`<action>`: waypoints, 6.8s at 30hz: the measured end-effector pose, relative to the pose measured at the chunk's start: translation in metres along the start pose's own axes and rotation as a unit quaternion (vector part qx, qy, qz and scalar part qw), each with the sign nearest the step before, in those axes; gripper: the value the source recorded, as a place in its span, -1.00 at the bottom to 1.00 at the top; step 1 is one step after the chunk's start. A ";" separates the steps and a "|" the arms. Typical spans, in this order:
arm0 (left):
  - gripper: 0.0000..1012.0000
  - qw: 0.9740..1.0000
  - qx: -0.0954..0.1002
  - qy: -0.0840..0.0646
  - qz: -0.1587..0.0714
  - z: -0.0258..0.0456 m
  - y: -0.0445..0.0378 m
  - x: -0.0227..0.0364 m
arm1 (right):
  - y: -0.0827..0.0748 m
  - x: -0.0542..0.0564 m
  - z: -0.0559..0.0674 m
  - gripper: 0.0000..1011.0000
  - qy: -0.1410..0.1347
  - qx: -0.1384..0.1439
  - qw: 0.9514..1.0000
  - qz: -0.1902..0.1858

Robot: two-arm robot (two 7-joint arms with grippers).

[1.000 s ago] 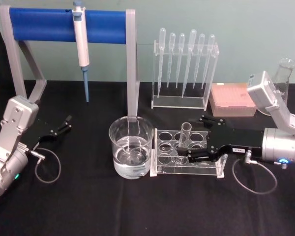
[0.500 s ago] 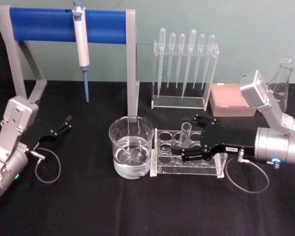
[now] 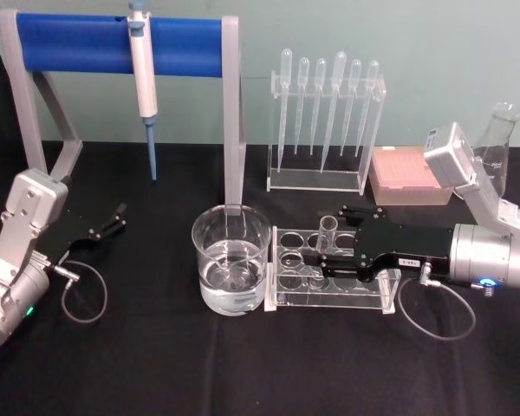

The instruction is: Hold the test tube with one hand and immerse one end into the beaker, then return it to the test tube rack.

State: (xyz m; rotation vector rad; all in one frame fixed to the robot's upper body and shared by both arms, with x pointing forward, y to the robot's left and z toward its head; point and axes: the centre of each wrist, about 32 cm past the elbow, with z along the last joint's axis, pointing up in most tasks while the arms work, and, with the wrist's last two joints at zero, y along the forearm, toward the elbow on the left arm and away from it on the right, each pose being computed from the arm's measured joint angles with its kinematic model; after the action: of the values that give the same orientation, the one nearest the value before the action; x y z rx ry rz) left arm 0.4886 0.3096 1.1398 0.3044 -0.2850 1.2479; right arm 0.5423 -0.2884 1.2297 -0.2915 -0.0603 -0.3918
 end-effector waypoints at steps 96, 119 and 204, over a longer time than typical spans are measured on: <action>0.98 1.000 0.000 0.000 0.000 0.0000 0.0000 0.0000 | -0.034 0.009 0.094 -0.52 -0.042 0.013 0.999 0.013; 0.98 1.000 0.000 0.000 0.000 0.0000 0.0000 0.0000 | -0.034 0.009 0.094 -0.52 -0.043 0.012 0.999 0.013; 0.98 1.000 0.000 0.000 0.000 0.0000 0.0000 0.0000 | -0.034 0.009 0.094 -0.52 -0.043 0.012 0.999 0.013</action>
State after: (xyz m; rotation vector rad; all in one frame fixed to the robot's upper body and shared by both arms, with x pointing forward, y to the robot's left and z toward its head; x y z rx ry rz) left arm 0.4886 0.3097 1.1398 0.3045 -0.2850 1.2480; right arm 0.5375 -0.2945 1.3297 -0.2854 -0.1458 -0.3519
